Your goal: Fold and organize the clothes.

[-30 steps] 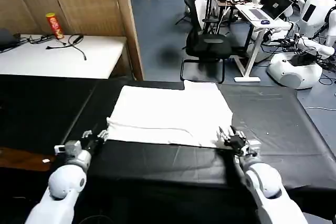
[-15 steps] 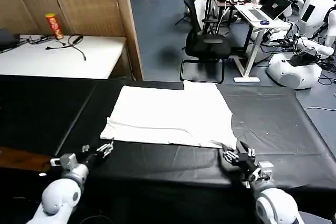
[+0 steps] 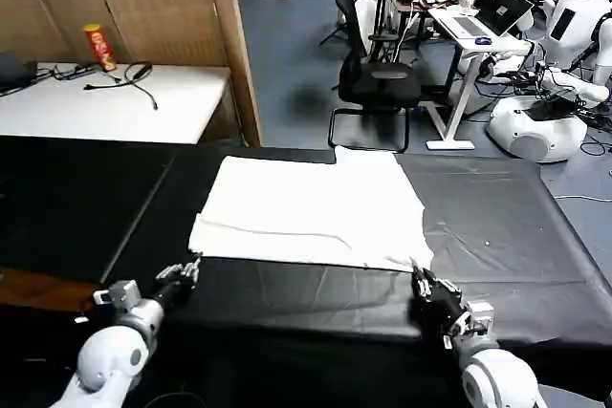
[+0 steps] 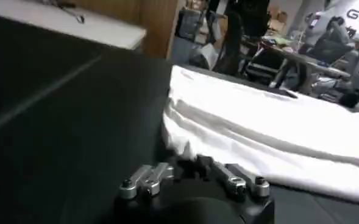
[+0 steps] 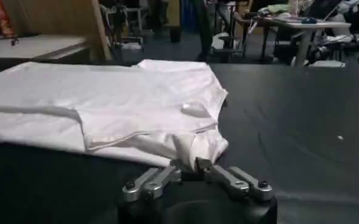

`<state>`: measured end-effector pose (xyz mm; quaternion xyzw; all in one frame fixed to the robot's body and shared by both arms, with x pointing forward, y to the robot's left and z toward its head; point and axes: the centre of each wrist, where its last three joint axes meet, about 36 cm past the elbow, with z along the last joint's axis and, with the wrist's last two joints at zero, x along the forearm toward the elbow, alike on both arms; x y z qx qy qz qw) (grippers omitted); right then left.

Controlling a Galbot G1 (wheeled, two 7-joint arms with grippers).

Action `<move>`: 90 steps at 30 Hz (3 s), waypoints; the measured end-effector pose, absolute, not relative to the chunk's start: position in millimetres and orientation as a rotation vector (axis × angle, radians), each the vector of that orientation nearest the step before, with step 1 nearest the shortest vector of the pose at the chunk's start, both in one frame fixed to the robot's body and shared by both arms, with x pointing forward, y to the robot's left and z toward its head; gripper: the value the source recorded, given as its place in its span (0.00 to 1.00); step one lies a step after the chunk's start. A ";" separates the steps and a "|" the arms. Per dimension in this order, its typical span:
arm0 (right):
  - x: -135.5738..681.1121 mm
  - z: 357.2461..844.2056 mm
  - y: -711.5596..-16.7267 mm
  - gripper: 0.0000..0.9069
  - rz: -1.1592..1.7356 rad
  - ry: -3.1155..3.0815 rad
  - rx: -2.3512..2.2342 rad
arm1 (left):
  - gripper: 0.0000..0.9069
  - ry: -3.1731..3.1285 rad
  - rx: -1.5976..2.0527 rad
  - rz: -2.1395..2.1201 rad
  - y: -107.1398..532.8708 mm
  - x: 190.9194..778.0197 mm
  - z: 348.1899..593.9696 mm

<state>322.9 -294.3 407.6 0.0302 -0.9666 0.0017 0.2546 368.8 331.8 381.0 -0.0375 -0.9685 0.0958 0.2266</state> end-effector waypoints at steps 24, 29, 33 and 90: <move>233.9 467.7 -282.1 0.97 0.110 -2.464 0.051 | 0.97 -2.546 -0.105 -0.080 317.5 260.8 439.5; 219.3 481.5 -277.5 0.97 0.154 -2.427 0.043 | 0.97 -2.511 -0.077 -0.088 314.8 249.8 448.4; 222.4 493.0 -279.6 0.97 0.074 -2.524 0.112 | 0.97 -2.473 -0.077 -0.101 313.3 244.2 458.3; 638.9 431.0 -272.9 0.97 -0.077 -2.561 0.026 | 0.77 -2.522 -0.161 0.083 351.4 607.0 434.9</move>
